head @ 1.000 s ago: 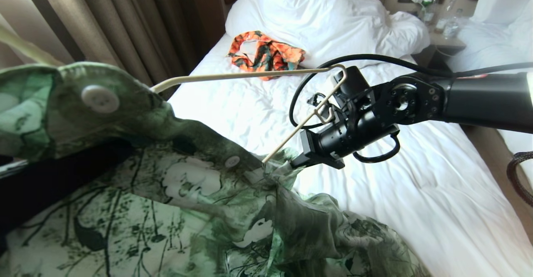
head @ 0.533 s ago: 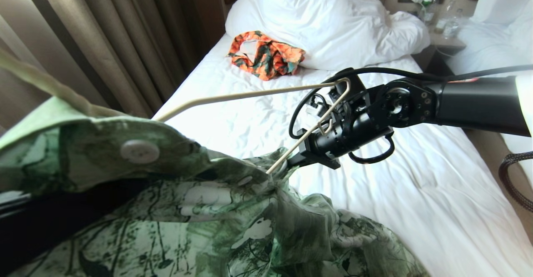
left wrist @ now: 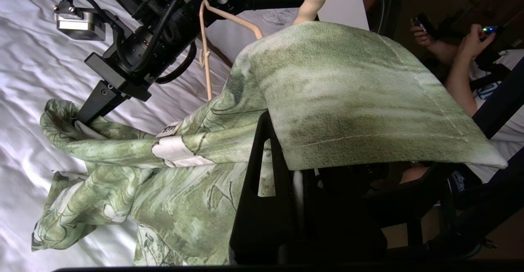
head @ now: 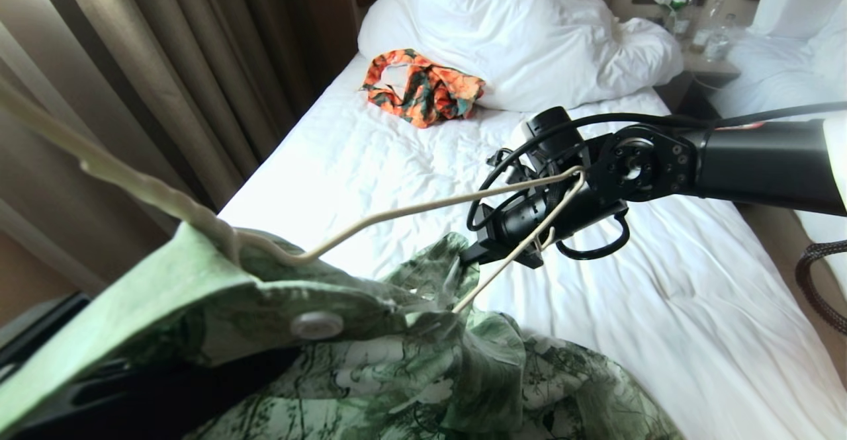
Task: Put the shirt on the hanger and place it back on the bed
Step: Hook the other side of the shirt onto the hanger
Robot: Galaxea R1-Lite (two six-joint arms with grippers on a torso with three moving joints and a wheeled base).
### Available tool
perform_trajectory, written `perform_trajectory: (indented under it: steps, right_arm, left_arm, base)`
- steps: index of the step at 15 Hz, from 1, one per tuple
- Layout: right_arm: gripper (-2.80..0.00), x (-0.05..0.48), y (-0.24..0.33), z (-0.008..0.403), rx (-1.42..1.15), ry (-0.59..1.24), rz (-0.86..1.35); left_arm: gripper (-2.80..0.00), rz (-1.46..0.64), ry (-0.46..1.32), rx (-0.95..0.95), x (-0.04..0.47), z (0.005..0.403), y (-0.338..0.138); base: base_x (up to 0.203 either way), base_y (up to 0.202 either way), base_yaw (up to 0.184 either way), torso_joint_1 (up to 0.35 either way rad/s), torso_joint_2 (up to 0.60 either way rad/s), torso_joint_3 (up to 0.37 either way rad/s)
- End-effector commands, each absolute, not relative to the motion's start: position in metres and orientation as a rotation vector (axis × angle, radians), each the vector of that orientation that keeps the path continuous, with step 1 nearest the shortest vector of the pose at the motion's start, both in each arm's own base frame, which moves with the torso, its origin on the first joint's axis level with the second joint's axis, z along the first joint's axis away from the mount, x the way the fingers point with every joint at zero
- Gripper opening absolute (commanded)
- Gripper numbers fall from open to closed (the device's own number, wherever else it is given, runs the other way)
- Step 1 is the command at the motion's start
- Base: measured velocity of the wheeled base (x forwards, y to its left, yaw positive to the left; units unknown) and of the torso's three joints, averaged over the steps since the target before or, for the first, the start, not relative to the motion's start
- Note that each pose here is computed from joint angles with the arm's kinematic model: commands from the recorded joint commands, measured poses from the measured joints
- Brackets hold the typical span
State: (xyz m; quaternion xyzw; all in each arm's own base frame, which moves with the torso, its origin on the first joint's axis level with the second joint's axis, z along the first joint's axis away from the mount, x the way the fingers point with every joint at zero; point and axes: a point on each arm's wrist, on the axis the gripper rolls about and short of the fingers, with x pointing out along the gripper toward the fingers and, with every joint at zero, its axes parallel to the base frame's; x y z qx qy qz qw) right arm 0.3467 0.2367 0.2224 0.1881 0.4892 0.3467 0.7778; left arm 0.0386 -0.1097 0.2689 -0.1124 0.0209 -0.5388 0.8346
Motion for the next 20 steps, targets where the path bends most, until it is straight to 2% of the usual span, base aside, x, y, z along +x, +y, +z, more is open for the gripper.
perform_trajectory:
  steps: [1, 7, 20]
  right_arm:
    - [-2.80, 0.344, 0.236, 0.226, 0.410, 1.057, 0.757]
    - [-2.80, 0.352, 0.237, 0.215, 0.411, 1.071, 0.744]
    - [-2.80, 0.361, 0.238, 0.205, 0.416, 1.067, 0.738]
  left_arm:
    - [-2.80, -1.142, 0.055, -0.231, 0.039, 0.267, -0.114]
    - [-2.80, -1.157, -0.012, -0.279, 0.034, 0.283, -0.099]
    - [-2.80, -1.244, -0.010, -0.291, 0.024, 0.284, -0.097]
  base:
    - [0.000, 0.000, 0.000, 0.000, 0.00, 0.000]
    - [0.000, 0.000, 0.000, 0.000, 0.00, 0.000]
    - [0.000, 0.000, 0.000, 0.000, 0.00, 0.000]
